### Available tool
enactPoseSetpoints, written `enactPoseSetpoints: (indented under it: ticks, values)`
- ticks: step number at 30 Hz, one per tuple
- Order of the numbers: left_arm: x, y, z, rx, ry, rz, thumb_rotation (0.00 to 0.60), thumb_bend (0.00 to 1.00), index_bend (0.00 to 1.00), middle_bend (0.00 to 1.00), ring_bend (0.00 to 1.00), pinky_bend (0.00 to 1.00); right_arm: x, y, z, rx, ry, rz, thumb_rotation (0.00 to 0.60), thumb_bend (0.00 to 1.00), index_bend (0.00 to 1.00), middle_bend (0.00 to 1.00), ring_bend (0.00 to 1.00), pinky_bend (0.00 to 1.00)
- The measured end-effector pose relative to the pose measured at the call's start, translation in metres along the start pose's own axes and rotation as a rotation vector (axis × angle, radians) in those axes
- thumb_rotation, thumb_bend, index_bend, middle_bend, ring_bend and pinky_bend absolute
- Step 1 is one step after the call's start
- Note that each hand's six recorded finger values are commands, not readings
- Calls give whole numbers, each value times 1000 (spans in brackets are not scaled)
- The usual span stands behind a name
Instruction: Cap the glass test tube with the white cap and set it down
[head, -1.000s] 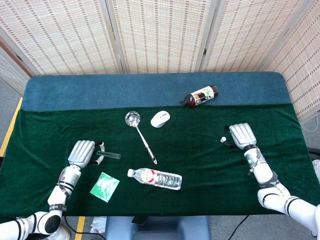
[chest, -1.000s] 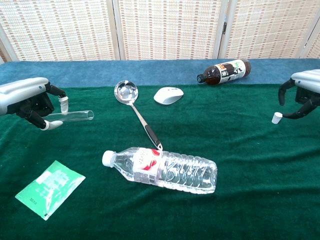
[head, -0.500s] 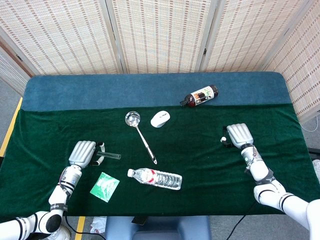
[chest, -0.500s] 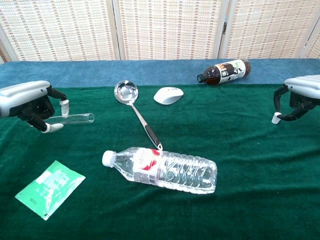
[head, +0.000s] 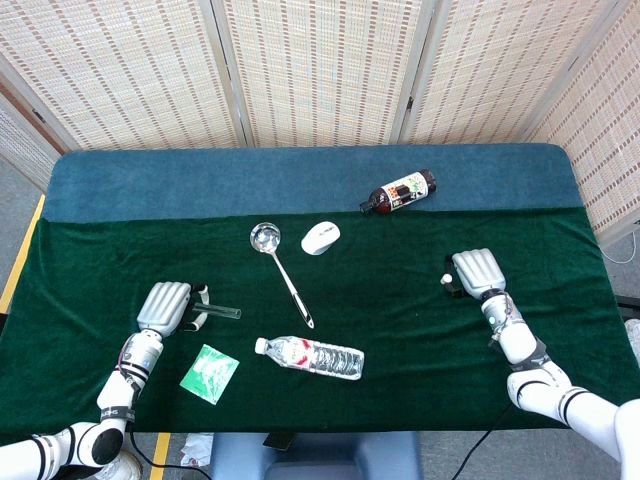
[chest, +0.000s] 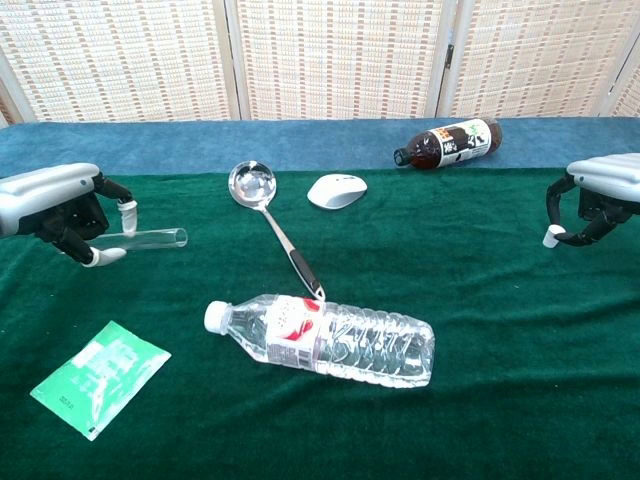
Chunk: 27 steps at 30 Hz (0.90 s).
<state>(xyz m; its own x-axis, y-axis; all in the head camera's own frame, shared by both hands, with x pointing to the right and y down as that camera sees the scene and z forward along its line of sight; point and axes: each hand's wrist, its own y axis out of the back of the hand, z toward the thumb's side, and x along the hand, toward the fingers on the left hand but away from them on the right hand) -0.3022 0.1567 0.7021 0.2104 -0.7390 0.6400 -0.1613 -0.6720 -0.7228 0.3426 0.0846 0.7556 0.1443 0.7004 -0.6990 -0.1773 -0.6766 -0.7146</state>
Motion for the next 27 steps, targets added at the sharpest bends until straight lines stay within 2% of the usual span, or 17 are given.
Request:
enactPoseSetpoints:
  ticks: [17, 27]
  values:
    - [1, 0, -2, -4, 6, -3, 600, 446, 676, 973, 969, 897, -5, -1, 2, 20, -14, 12, 503, 422, 509, 1000, 1000, 1000]
    - [2, 0, -4, -21, 9, -4, 600, 446, 676, 973, 969, 896, -7, 1, 5, 21, -11, 16, 516, 544, 615, 1000, 1000, 1000]
